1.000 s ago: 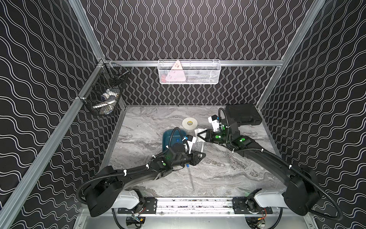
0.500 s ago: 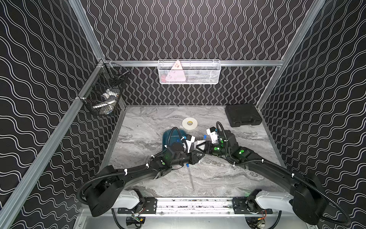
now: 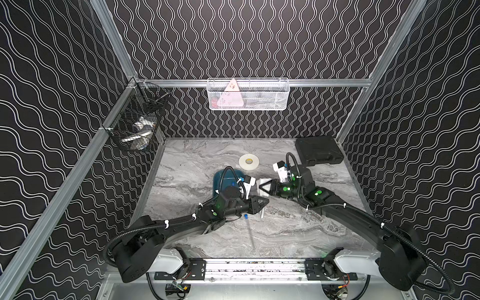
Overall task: Wipe the exteriors of test tubes
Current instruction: Wipe the dirt from the test tube.
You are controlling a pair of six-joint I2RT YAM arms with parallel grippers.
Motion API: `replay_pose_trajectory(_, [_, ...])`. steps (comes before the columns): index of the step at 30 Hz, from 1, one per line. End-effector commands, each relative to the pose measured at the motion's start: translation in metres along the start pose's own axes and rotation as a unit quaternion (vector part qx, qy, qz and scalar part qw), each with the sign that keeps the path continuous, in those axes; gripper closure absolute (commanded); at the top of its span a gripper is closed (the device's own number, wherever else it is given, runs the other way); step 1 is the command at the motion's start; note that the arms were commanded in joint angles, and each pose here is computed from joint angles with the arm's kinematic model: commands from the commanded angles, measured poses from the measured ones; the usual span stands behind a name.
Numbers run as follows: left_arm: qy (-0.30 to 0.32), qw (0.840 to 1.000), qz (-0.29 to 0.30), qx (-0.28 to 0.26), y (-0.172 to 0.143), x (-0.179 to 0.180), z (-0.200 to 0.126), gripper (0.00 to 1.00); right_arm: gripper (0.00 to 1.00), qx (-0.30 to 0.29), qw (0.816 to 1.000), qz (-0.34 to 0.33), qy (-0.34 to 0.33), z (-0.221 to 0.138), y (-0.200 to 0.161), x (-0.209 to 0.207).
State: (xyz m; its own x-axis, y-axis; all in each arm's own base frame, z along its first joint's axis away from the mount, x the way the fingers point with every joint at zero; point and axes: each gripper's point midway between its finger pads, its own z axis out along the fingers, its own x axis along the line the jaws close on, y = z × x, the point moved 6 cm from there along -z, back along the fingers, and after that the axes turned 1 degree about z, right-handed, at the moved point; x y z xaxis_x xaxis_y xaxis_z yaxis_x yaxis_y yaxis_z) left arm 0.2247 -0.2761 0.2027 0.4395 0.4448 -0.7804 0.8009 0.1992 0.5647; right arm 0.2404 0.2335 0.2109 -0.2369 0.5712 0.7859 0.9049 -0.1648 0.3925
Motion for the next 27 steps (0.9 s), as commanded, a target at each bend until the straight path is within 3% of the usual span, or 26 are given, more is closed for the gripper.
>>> replay_pose_trajectory(1, [0.002,1.000,0.020,-0.012,0.007,-0.003,-0.003,0.77,0.80,-0.015,1.000,0.018,0.018,0.000,-0.009,0.003])
replay_pose_trajectory(10, [0.003,1.000,0.015,-0.009,0.004,0.000,-0.003,0.76,0.82,-0.028,1.000,-0.013,0.005,0.001,0.010,0.013])
replay_pose_trajectory(20, [0.026,0.999,0.018,-0.006,-0.003,0.003,-0.019,0.61,0.83,-0.033,0.999,-0.043,0.003,-0.003,0.035,0.023])
replay_pose_trajectory(27, [0.023,1.000,0.014,0.008,-0.010,0.008,-0.017,0.71,0.83,-0.037,0.998,-0.045,0.006,-0.007,0.043,0.023])
